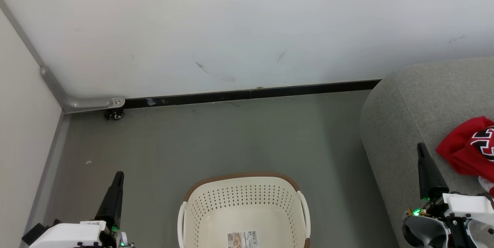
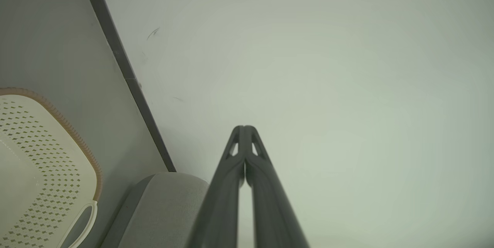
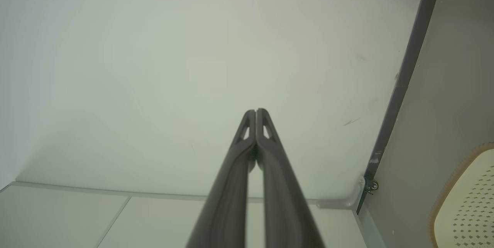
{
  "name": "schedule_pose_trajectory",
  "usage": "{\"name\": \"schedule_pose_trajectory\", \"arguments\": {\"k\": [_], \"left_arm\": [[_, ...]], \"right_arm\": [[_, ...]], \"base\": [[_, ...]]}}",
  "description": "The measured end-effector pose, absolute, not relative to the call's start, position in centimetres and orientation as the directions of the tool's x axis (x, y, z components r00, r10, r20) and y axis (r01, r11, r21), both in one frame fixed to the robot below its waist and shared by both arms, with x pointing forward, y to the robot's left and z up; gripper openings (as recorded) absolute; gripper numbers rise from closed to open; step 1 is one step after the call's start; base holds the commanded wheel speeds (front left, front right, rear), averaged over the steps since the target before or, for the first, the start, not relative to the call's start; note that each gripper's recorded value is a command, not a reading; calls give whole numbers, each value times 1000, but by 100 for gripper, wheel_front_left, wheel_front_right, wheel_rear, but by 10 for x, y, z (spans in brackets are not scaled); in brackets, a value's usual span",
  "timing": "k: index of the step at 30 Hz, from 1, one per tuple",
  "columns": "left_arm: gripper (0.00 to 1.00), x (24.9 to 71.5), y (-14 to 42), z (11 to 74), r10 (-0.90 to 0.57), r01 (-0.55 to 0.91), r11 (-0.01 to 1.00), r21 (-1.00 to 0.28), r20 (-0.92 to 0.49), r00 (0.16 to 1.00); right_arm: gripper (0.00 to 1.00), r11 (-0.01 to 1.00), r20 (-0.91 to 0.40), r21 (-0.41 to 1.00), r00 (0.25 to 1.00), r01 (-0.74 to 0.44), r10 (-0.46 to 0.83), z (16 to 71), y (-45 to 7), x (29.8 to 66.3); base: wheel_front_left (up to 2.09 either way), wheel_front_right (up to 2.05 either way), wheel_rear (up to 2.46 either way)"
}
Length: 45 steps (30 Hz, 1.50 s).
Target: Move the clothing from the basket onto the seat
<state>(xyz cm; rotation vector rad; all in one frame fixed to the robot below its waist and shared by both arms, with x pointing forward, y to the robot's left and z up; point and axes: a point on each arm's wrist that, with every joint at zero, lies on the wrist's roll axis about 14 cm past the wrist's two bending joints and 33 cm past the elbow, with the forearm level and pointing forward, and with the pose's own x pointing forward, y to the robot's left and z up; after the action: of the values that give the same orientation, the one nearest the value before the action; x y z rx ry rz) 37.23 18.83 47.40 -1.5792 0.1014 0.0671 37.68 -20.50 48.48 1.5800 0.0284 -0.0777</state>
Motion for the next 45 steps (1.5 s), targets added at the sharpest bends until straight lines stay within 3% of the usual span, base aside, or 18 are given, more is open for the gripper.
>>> {"name": "schedule_pose_trajectory", "arguments": {"k": [45], "left_arm": [[0,375,188,476,-22,-100,-10,-995,-100,995]], "right_arm": [[0,-12,-68,998,997,68,-30,485,-206,377]], "base": [[0,0,0]]}}
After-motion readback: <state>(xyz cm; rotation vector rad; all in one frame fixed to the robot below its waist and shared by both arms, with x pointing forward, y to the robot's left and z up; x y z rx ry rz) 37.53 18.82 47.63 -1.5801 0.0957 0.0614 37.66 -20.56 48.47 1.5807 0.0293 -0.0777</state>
